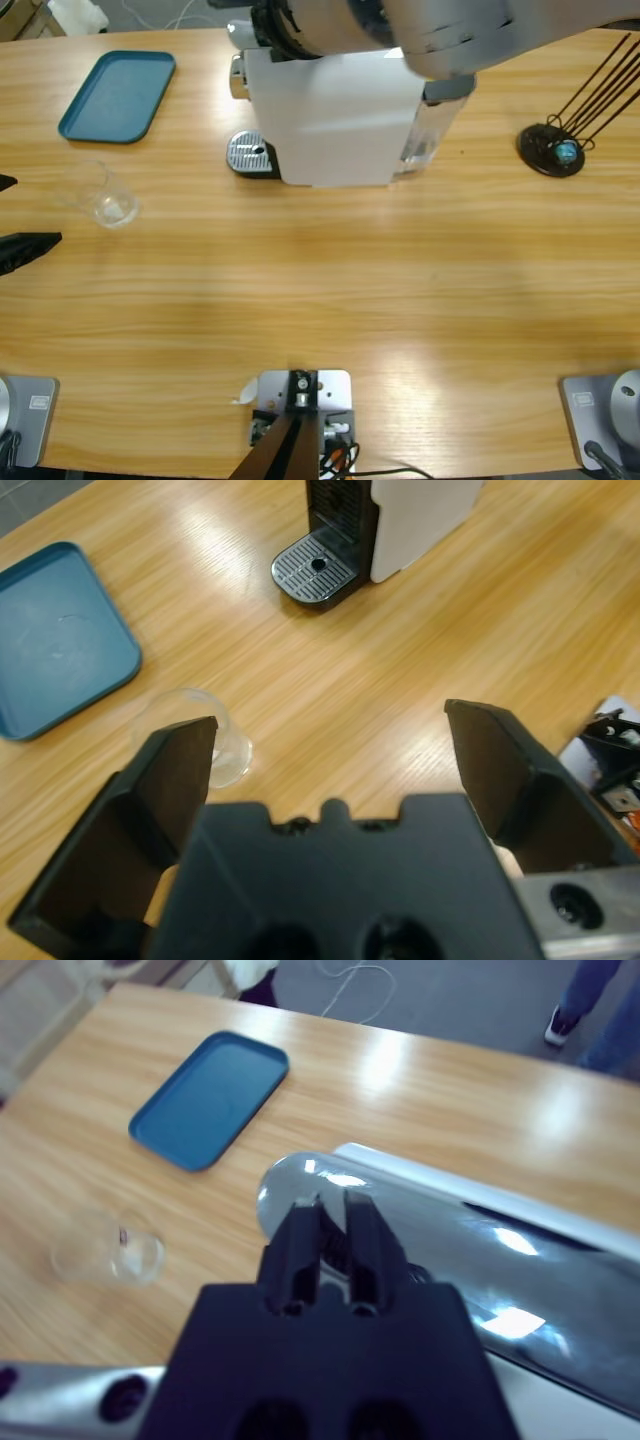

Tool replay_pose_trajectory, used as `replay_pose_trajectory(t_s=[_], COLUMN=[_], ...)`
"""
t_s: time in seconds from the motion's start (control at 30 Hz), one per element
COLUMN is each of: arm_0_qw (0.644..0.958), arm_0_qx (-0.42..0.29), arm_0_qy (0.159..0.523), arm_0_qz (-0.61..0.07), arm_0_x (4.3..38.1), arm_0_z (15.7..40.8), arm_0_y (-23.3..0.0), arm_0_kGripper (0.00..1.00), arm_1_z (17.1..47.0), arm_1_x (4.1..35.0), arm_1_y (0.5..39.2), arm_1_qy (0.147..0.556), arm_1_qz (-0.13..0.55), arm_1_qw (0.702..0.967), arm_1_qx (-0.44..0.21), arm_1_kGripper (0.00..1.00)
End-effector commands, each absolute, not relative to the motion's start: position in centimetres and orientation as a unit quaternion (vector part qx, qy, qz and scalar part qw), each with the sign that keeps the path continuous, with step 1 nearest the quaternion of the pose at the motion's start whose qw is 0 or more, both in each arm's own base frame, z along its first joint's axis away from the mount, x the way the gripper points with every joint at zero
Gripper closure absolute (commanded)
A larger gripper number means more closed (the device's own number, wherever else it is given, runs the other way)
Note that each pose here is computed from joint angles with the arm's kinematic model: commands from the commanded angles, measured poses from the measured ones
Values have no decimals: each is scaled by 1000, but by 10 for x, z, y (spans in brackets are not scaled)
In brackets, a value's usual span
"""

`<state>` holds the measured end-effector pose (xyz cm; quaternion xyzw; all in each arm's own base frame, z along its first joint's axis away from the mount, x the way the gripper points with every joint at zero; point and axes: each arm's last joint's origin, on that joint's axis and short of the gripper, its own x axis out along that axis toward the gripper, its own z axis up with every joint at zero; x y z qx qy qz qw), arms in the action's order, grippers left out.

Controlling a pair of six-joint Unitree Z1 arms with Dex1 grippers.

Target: Pour coffee

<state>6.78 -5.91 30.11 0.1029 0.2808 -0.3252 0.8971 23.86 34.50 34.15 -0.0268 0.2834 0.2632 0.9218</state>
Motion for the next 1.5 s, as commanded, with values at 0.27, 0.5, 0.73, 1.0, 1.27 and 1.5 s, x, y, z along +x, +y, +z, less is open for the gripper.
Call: replay_pose_trajectory(t_s=[0.27, 0.5, 0.73, 1.0, 1.27, 1.5], arm_0_qw=[928, 934, 940, 927, 922, 920], arm_0_qx=[140, 62, 56, 96, 100, 105], arm_0_qy=[324, 342, 322, 342, 350, 358], arm_0_qz=[-122, -84, -93, -125, -134, -119], arm_0_x=[123, 107, 101, 123, 127, 132], arm_0_z=[296, 236, 231, 220, 207, 203], arm_0_y=[-62, -52, -48, -65, -69, -69], arm_0_kGripper=[4, 4, 4, 4, 4, 5], arm_1_z=[441, 409, 402, 395, 388, 382], arm_1_x=[137, 108, 117, 118, 122, 121], arm_1_y=[205, 184, 202, 203, 212, 211], arm_1_qy=[225, 261, 266, 277, 281, 286], arm_1_qz=[335, 342, 339, 332, 333, 331], arm_1_qw=[909, 897, 897, 896, 895, 895], arm_1_qx=[-105, -102, -100, -96, -94, -87], arm_1_kGripper=[0, 0, 0, 0, 0, 0])
